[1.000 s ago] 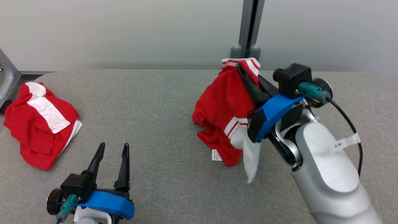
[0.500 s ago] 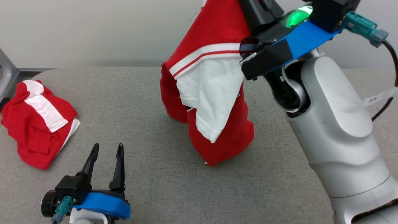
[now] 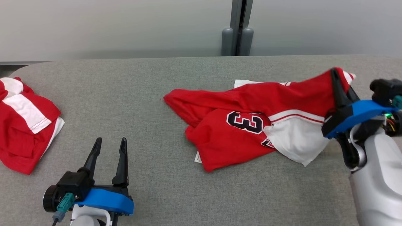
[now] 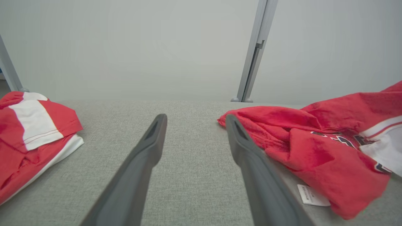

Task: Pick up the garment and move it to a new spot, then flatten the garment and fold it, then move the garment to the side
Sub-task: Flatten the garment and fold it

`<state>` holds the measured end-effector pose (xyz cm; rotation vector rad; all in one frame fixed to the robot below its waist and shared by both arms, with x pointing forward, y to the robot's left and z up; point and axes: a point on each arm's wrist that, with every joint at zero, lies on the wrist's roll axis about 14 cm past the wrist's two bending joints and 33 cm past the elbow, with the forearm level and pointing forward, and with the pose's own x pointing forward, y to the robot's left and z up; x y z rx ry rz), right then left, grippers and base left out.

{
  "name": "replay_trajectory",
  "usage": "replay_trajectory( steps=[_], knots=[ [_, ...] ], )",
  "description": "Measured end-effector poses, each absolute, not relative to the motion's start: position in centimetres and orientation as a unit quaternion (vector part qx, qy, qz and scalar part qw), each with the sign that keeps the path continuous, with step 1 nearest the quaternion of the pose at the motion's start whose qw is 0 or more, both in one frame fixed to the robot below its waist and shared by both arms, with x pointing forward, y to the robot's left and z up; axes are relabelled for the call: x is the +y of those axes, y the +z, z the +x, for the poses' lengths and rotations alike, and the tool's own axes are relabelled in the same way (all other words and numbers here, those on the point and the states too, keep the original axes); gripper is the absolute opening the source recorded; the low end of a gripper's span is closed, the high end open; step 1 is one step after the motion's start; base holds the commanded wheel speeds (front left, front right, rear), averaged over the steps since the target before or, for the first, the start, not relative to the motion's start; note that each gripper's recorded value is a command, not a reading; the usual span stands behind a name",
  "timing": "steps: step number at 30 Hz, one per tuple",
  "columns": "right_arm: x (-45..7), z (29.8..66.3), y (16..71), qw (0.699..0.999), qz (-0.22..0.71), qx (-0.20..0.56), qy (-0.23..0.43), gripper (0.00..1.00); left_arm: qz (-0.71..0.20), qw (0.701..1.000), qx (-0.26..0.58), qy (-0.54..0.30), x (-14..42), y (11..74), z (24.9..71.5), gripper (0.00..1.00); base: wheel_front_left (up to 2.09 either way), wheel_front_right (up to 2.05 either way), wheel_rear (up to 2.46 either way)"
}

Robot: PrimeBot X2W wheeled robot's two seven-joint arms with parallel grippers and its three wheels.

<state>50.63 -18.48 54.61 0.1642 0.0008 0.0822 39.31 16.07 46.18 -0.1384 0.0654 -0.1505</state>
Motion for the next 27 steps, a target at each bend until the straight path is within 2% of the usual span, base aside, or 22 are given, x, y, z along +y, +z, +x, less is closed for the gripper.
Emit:
replay_trajectory(
  steps=[5,12,18,23,24,27],
  knots=[
    [-22.4,49.1,51.3,0.997,0.073,0.036,-0.012,0.00,-0.069,0.994,0.034,-0.080,15.8,46.0,39.9,1.00,0.00,0.00,0.00],
    [-24.1,49.3,50.5,0.996,0.067,0.038,-0.033,0.00,-0.065,0.993,0.037,-0.087,15.5,45.7,40.5,1.00,0.00,0.00,0.00],
    [-24.3,52.6,53.1,0.998,0.051,-0.002,-0.028,0.00,-0.060,0.994,0.039,-0.086,15.8,45.6,41.0,1.00,0.00,0.00,0.00],
    [-22.8,55.1,52.3,0.999,0.041,0.016,-0.009,0.02,-0.057,0.994,0.046,-0.080,16.3,45.0,40.9,1.00,0.00,0.00,0.00],
    [-22.5,55.5,51.6,0.999,0.040,0.029,-0.006,1.00,-0.056,0.994,0.048,-0.078,16.5,44.9,40.9,1.00,0.00,0.00,0.00],
    [-21.7,56.0,49.5,0.997,0.040,0.064,0.000,1.00,-0.054,0.995,0.053,-0.067,17.2,44.6,40.6,1.00,0.00,0.00,0.00]
  ],
)
